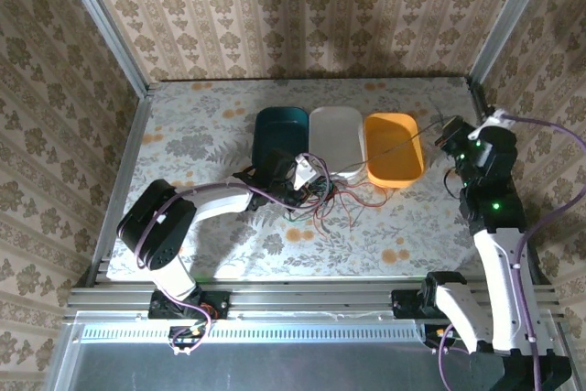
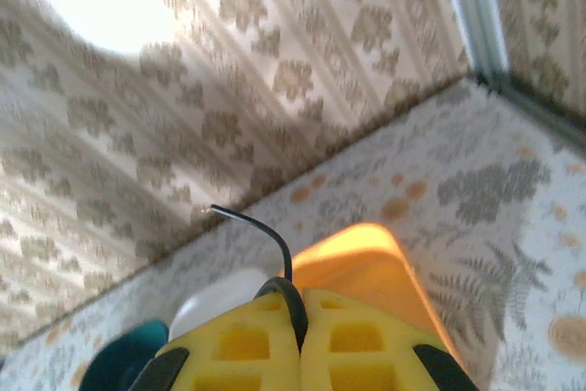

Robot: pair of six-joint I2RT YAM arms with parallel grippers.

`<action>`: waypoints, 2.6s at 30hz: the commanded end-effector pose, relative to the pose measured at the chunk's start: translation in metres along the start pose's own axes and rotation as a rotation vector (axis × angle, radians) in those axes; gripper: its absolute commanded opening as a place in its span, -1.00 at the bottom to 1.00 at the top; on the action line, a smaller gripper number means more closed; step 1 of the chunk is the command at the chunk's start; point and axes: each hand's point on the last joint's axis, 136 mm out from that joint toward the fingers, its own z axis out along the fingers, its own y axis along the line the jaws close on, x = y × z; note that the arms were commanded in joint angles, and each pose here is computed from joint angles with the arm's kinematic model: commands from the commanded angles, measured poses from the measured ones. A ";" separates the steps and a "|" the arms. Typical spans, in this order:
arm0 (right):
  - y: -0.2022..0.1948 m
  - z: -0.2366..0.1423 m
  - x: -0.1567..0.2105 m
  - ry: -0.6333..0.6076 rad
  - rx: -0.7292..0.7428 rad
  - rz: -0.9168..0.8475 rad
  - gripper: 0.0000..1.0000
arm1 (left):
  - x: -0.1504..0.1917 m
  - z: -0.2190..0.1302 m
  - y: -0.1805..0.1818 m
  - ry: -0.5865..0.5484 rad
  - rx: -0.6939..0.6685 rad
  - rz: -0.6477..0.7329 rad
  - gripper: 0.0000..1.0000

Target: Untangle the cables

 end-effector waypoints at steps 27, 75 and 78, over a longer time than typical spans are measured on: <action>0.052 0.045 -0.056 0.029 -0.164 -0.176 -1.00 | -0.013 -0.018 0.005 -0.061 -0.024 -0.069 -1.00; 0.006 0.082 0.100 0.342 0.087 -0.258 -1.00 | -0.001 -0.007 0.002 -0.063 0.008 -0.100 -1.00; -0.015 0.089 0.136 0.466 0.163 -0.253 -1.00 | -0.002 -0.006 0.003 -0.060 0.010 -0.103 -1.00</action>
